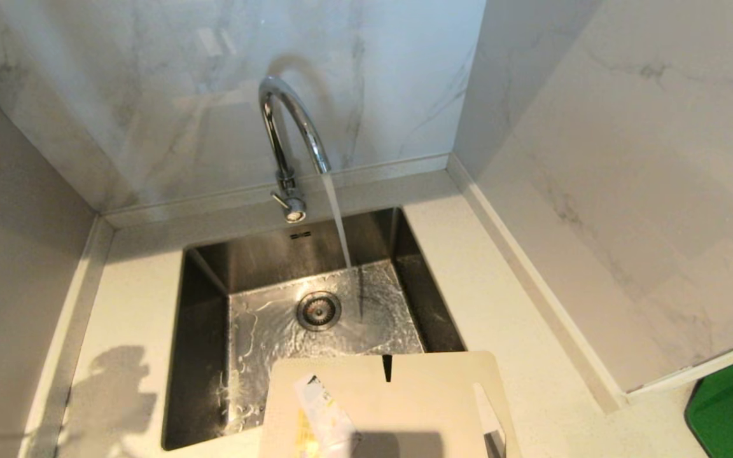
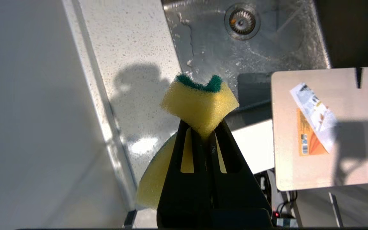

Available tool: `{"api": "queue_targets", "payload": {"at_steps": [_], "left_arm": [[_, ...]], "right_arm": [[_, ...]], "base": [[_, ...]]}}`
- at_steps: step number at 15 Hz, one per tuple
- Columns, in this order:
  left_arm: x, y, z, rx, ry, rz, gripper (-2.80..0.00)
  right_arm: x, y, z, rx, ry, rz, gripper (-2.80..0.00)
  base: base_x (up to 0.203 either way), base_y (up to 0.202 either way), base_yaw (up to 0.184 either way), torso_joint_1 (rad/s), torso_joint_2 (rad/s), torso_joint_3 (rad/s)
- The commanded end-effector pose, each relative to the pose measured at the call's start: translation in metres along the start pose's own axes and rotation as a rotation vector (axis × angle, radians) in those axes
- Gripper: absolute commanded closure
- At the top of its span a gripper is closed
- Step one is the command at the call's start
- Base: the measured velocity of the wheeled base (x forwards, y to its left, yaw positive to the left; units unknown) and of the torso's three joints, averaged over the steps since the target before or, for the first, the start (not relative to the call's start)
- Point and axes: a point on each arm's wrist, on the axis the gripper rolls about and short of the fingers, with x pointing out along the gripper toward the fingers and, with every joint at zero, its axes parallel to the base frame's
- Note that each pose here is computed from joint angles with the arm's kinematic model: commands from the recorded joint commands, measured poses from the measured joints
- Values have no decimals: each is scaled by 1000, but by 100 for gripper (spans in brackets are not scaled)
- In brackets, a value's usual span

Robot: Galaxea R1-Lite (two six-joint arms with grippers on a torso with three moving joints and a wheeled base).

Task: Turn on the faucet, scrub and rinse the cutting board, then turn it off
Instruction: Pick up the cutting board

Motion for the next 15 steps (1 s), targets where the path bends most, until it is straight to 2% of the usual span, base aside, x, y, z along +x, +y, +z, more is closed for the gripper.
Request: {"api": "queue_targets", "payload": {"at_steps": [1,3,6,11,15], "left_arm": [[-48,-7,-25,17,-142,6,0],[-63,-9,-47,20,-175,21,0],[-64,-10,-77,32,-169,22,0],[-59,-8,-108,104,-146,-8,0],[-40,-4,-140,149,-181,33,0]], "right_arm": [[0,0,0,0,1,0,0],[0,0,0,0,0,0,0],[0,0,0,0,0,0,0],[0,0,0,0,0,0,0],[0,0,0,0,0,0,0]], "base": [[0,0,0,0,0,0],[0,0,0,0,0,0],[0,0,0,0,0,0],[0,0,0,0,0,0],[0,0,0,0,0,0]]}}
